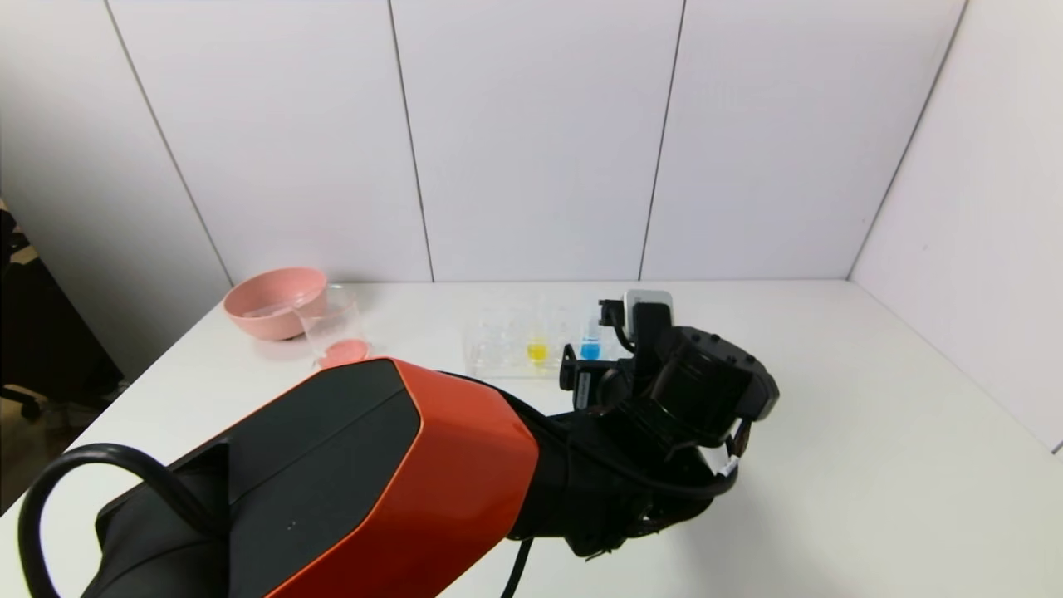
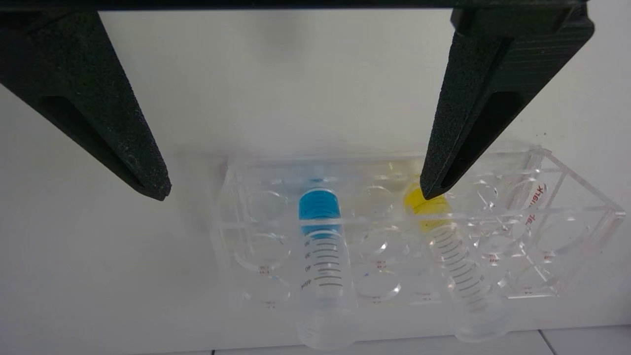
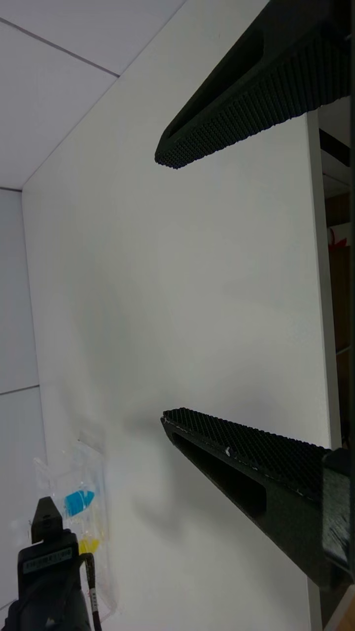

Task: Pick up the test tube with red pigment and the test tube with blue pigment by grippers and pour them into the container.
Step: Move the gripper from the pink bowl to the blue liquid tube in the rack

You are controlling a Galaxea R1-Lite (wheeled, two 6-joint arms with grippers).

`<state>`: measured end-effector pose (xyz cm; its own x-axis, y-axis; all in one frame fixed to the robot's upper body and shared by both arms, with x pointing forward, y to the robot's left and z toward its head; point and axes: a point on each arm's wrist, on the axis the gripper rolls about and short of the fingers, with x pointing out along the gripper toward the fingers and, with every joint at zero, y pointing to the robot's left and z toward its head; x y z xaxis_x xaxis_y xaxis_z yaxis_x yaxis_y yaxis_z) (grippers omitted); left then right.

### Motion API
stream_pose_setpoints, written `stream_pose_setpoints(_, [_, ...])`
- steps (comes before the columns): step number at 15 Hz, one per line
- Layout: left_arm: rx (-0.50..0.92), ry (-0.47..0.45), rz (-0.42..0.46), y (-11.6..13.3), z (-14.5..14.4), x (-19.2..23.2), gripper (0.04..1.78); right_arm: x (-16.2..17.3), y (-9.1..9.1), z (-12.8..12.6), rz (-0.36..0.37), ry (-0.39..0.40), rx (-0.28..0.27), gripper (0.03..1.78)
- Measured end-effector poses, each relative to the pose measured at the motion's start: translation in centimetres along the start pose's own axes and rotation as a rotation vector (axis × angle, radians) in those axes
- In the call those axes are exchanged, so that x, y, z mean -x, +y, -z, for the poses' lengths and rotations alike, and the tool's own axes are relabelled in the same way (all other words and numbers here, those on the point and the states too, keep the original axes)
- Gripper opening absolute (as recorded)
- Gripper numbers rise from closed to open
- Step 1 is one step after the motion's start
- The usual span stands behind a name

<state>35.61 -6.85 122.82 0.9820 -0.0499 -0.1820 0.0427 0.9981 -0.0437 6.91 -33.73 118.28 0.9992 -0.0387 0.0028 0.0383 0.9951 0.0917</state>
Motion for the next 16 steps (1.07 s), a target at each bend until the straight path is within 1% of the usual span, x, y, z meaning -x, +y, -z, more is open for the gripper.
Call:
stream_pose_setpoints(5, [0.007,-0.048,-0.051,0.1,-0.9,-4.4,1.76,0.0,0.0,0.0,0.0,0.0,0.0,1.77])
stream_pose_setpoints(8, [0.0,-0.069,-0.069,-0.1,-0.7,-6.3,1.76,0.0,0.0,0.0,0.0,0.0,0.0,1.77])
stream_pose_setpoints(12, [-0.003,-0.075,-0.068,-0.3,0.0,-7.8,1.76,0.0,0.0,0.0,0.0,0.0,0.0,1.77])
stream_pose_setpoints(16, [-0.001,-0.074,-0.087,0.2,0.6,-8.8,1.76,0.0,0.0,0.0,0.0,0.0,0.0,1.77])
